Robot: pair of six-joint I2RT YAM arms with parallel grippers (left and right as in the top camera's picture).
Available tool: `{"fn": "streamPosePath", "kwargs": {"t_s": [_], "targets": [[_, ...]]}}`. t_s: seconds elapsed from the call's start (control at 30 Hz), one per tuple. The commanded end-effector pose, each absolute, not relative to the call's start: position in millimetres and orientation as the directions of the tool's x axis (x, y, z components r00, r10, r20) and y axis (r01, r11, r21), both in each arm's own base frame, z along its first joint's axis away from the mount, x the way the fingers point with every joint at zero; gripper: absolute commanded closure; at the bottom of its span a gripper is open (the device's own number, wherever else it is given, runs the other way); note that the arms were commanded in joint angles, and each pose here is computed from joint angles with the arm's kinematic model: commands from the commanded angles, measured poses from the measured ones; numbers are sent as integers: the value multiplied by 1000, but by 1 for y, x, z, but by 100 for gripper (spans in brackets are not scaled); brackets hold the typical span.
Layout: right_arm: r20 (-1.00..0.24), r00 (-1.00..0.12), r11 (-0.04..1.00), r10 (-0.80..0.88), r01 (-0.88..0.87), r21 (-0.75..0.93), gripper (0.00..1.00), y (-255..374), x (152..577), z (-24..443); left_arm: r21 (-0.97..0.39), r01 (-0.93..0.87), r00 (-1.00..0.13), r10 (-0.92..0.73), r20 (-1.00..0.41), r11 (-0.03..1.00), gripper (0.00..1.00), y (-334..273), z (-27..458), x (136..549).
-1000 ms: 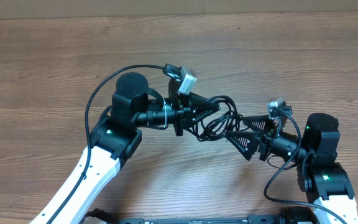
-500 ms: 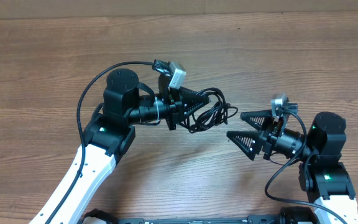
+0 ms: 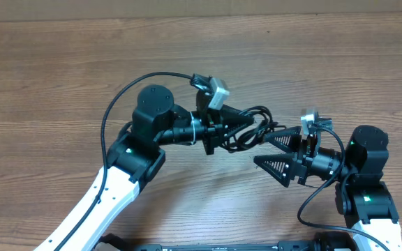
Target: Untangle cables
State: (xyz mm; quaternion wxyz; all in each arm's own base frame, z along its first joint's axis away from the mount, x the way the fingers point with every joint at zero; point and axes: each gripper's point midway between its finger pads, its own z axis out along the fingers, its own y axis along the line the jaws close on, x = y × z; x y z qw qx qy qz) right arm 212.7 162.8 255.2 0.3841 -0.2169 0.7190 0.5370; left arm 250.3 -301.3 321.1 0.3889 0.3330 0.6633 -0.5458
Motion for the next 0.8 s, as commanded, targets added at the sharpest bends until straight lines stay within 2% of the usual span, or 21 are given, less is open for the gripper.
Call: {"fn": "streamPosePath", "kwargs": {"t_s": [0.0,0.13,0.33,0.4,0.63,0.77], "targets": [[-782,-615,312,94,-728,610,1,165,210,254,-418,894,-420,-23,-907,163,96,-304,350,243],[-783,-615,312,95,-728,610,3,165,210,254,-419,894,-422,-21,-907,157,96,-311,350,238],[-783,-613,346,105,-716,607,13,162,215,252,-419,901,-421,-2,-907,114,96,-322,350,223],[-783,-612,353,108,-713,606,21,162,216,251,-417,904,-419,3,-908,99,96,-325,351,218],[-756,-635,432,158,-644,631,34,155,231,246,-425,902,-427,15,-904,75,96,-331,351,209],[-757,-633,436,160,-643,629,35,154,232,246,-430,900,-433,19,-901,69,96,-331,350,207]]}}
